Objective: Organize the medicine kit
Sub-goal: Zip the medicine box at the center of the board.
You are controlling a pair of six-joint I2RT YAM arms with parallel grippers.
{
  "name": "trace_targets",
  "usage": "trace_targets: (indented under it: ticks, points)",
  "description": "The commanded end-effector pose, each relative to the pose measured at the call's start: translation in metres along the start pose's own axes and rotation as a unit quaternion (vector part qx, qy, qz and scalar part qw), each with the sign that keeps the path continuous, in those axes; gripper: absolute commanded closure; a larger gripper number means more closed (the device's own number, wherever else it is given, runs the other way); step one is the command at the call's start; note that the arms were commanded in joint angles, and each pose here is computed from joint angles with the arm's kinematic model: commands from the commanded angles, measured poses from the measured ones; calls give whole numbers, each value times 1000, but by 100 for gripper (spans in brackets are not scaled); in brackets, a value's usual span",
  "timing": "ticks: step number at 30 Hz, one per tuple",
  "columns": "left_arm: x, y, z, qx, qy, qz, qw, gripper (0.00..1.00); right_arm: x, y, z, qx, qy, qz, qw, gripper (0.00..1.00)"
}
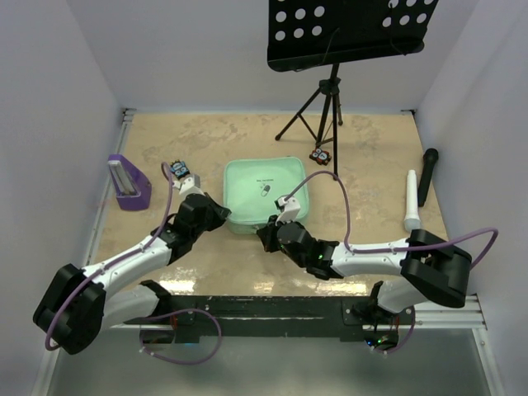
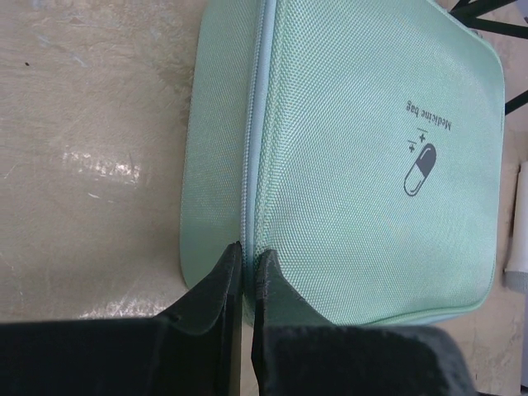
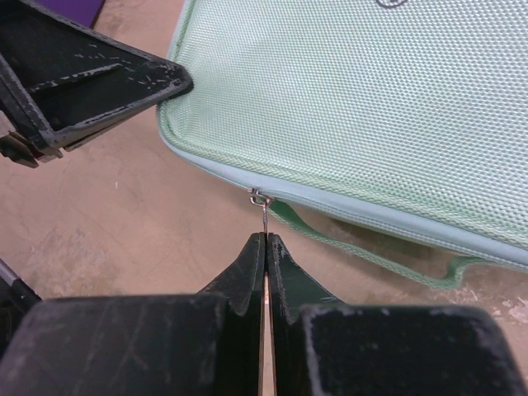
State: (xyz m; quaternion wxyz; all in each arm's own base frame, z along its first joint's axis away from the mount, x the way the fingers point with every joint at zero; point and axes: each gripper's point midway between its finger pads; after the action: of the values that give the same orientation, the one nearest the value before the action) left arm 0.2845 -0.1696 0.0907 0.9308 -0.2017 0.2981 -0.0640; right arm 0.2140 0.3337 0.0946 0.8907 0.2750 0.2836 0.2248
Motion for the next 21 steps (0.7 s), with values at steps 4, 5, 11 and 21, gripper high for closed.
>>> trace_targets:
  ticks: [4,5,11,21]
  points:
    - [-3,75,-10,30,3,138,990,100,-13,-45,-23,19,37,-94,995,100]
    - [-4,75,-9,28,2,137,990,100,-16,-49,-24,24,39,-104,994,100]
    - [-8,81,-5,21,-6,143,989,100,-30,-60,-18,66,27,-133,989,100]
    - [-10,86,-7,23,-5,150,988,100,-40,-66,-18,97,28,-148,984,100]
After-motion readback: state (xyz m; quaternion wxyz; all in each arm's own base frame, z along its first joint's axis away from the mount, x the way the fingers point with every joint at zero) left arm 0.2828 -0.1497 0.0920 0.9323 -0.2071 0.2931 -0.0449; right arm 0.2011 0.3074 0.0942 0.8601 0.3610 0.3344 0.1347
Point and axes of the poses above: each gripper's point midway between its finger pads, its own x axis out along the fingers, its own y axis along the line the jaws close on, z = x × y, and after that the axes turned 14 degrees about x, right-handed
